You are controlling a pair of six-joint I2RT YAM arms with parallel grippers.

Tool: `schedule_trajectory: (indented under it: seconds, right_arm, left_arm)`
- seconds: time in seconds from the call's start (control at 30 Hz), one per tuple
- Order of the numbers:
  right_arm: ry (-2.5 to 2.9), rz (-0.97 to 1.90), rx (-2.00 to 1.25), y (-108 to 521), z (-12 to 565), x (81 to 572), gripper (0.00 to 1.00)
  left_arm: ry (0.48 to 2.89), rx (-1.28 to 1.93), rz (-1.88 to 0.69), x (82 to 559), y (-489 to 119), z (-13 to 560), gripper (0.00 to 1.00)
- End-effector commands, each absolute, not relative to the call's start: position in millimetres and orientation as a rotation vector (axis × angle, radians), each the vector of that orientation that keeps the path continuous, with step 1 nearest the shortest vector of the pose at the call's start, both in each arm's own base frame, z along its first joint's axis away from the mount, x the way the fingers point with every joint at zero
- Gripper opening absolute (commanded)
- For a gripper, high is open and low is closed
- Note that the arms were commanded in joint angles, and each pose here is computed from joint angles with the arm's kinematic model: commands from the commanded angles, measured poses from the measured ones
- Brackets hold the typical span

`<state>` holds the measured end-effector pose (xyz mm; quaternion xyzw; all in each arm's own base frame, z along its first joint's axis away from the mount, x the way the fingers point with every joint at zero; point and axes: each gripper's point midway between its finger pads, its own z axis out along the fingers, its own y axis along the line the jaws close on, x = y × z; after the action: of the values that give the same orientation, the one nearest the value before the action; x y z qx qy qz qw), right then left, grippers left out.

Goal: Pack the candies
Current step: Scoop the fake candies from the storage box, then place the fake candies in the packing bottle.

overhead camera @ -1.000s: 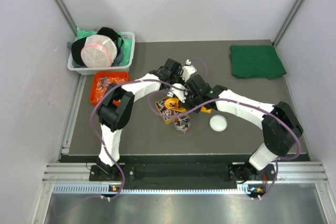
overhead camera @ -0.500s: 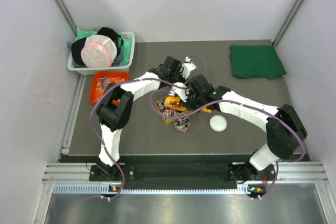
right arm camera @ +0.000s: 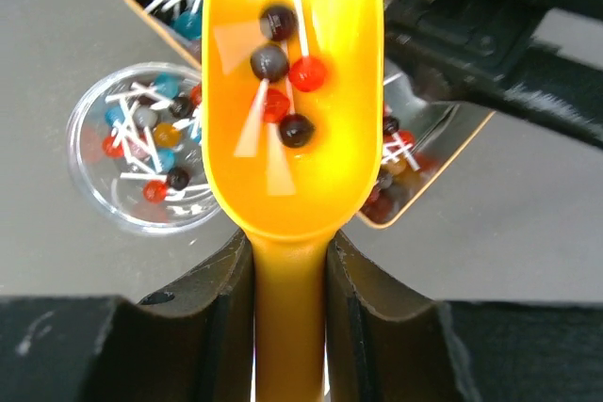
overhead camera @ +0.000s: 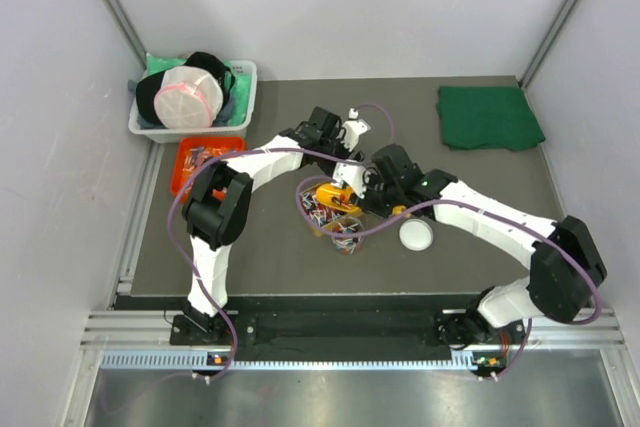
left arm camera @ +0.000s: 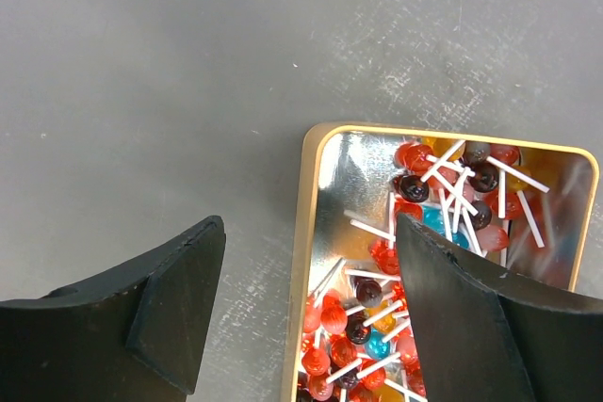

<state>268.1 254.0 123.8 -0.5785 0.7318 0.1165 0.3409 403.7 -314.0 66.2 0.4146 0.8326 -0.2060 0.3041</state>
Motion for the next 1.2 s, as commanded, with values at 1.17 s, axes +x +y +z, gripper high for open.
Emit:
schedule_trajectory:
  seconds: [1.17]
  right_arm:
    - [1.707,-0.272,-2.053,192.4,154.2,233.1,0.0]
  left_arm:
    - [2.19,0.985,-0.529,424.8,-270.6,104.3,0.79]
